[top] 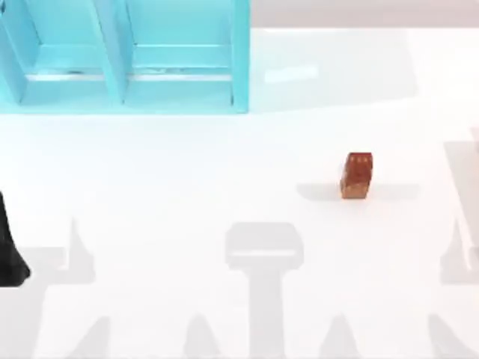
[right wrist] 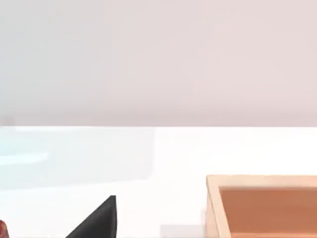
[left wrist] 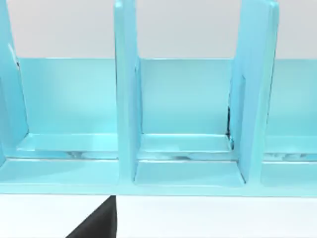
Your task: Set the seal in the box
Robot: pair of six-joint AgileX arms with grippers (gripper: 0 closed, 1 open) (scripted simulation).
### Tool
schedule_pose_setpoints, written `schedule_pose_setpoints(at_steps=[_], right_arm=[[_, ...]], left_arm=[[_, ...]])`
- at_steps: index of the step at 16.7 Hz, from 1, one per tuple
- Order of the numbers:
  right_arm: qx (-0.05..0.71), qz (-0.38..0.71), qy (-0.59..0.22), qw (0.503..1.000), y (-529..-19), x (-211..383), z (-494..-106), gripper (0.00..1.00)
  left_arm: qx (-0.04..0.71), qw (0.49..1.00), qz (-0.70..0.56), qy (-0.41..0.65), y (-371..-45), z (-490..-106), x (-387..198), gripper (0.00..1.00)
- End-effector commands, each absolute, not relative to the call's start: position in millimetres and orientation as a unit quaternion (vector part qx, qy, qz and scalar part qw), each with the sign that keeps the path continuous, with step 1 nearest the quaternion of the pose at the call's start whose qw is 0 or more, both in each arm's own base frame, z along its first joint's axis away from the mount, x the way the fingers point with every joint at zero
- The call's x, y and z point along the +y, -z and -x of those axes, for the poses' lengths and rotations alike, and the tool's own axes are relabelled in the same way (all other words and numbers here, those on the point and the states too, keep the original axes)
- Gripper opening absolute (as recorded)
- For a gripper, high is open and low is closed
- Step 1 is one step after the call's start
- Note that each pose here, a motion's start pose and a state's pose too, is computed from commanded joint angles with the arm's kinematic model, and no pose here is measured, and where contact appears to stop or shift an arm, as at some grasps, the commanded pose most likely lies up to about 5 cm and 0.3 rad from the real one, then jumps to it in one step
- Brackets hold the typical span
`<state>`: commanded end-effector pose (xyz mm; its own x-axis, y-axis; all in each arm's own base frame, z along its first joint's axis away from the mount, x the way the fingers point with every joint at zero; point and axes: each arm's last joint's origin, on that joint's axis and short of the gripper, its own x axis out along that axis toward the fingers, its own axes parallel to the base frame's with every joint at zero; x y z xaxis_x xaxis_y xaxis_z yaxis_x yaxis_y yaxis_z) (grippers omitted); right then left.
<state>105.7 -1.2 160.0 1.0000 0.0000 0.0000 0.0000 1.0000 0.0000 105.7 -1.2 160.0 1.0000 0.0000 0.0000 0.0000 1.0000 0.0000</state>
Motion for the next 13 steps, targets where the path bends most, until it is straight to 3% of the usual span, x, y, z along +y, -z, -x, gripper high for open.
schedule_pose_setpoints(at_steps=[7, 13], right_arm=[[0.037, -0.002, -0.009, 0.999, -192.0, 1.3, -107.9, 1.0], [0.193, -0.011, -0.026, 0.981, -274.6, 12.2, -155.5, 1.0]], left_arm=[[0.0, 1.0, 0.0, 0.0, -160.0, -105.7, -1.2, 1.0], [0.0, 1.0, 0.0, 0.0, -160.0, -105.7, -1.2, 1.0]])
